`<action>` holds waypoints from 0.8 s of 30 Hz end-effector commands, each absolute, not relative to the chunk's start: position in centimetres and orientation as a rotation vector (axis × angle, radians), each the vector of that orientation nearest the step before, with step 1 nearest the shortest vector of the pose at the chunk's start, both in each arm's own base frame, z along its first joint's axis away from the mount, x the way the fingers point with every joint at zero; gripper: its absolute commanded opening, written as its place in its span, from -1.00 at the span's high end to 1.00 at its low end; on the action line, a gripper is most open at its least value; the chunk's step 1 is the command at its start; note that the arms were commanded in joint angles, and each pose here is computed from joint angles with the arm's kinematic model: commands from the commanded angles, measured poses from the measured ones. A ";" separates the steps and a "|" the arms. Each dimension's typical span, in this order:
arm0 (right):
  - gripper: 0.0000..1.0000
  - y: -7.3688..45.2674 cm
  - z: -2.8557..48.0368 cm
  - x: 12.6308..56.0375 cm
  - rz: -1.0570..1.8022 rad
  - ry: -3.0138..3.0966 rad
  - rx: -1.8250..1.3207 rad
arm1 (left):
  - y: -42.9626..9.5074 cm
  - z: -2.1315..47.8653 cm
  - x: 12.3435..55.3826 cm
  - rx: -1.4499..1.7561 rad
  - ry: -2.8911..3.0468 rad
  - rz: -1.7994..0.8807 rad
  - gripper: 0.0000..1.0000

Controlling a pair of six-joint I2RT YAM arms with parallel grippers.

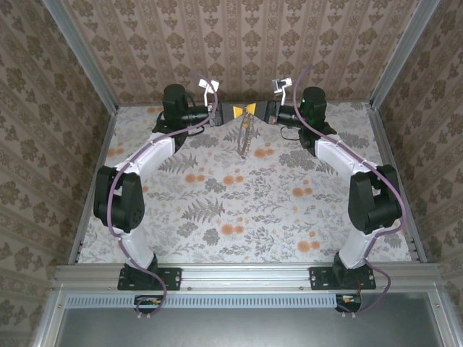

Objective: Put the keys on the keyring

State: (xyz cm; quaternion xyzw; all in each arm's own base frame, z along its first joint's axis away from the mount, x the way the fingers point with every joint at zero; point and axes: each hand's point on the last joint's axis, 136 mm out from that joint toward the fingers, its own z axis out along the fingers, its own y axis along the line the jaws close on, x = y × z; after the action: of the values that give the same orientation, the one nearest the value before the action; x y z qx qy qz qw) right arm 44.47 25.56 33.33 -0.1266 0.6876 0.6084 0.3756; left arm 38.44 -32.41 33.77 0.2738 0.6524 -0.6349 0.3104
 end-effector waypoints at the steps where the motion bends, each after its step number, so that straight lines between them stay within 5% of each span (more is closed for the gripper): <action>1: 1.00 25.4 34.9 44.2 1.556 1.695 -0.366 | -33.1 34.9 38.3 0.775 1.670 -1.667 0.32; 24: 1.00 25.5 34.4 44.2 1.565 1.698 -0.360 | -32.6 34.3 38.9 0.749 1.686 -1.644 0.29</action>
State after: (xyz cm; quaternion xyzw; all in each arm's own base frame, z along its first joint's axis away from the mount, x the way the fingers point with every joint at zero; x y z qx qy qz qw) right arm 44.48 25.43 33.57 -0.1294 0.6821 0.6097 0.3824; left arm 38.98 -32.19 34.25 0.2716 0.6516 -0.6302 0.3234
